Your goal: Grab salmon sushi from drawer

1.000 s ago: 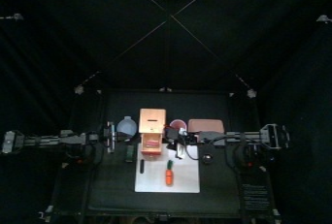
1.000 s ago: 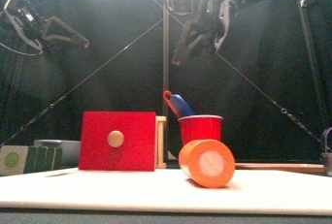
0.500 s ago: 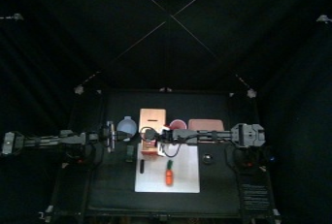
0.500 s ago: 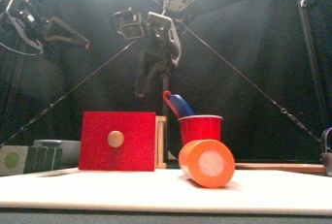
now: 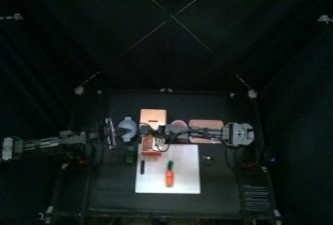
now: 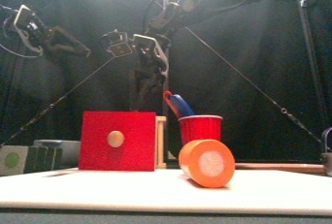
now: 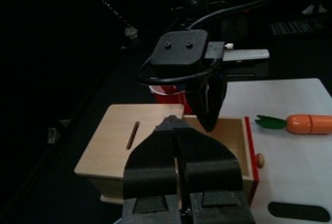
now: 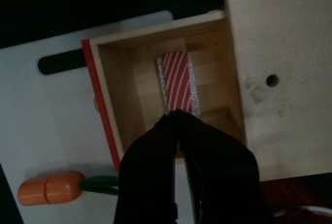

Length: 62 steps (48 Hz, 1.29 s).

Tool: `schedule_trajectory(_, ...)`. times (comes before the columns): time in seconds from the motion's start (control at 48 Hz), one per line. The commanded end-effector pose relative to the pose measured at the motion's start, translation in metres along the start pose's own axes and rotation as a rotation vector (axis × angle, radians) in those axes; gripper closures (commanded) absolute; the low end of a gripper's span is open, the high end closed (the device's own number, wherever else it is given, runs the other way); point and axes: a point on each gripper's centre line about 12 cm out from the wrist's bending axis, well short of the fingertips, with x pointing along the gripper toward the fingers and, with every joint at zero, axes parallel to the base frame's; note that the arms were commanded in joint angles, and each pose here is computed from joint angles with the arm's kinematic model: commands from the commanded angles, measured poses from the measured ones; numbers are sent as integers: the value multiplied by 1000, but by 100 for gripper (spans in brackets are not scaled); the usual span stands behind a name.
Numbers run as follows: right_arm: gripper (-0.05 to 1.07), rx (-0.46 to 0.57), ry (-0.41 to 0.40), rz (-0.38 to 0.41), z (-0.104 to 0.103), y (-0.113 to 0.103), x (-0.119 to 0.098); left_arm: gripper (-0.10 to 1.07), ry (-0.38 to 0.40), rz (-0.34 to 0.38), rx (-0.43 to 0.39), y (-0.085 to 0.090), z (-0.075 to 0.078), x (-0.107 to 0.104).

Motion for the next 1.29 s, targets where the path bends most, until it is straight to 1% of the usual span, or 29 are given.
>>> schedule_trajectory(0.0,70,2,-46,11,10,2,-17,86,-8,7,-5,2,4,1)
schedule_trajectory(0.083,59,21,-39,23,9,4,-16,86,-3,9,-13,2,3,1)
schedule_trajectory(0.125,52,29,-39,35,10,5,-14,86,0,7,-13,2,2,1)
schedule_trajectory(0.188,45,33,-36,42,9,6,-12,86,0,10,-13,2,2,1)
schedule_trajectory(0.25,40,31,-33,43,9,6,-11,85,2,13,-14,3,1,1)
schedule_trajectory(0.333,35,22,-35,43,10,8,-10,85,8,24,-16,5,0,1)
schedule_trajectory(0.667,33,14,-27,27,10,6,0,85,12,37,-20,8,-1,0)
schedule_trajectory(0.896,33,-5,-12,-1,11,1,9,85,18,37,-19,7,-4,0)
schedule_trajectory(1.146,32,-18,8,-4,9,-1,15,85,21,37,-17,7,-5,0)
schedule_trajectory(1.271,30,-35,15,2,9,-1,18,85,31,37,-17,7,-6,0)
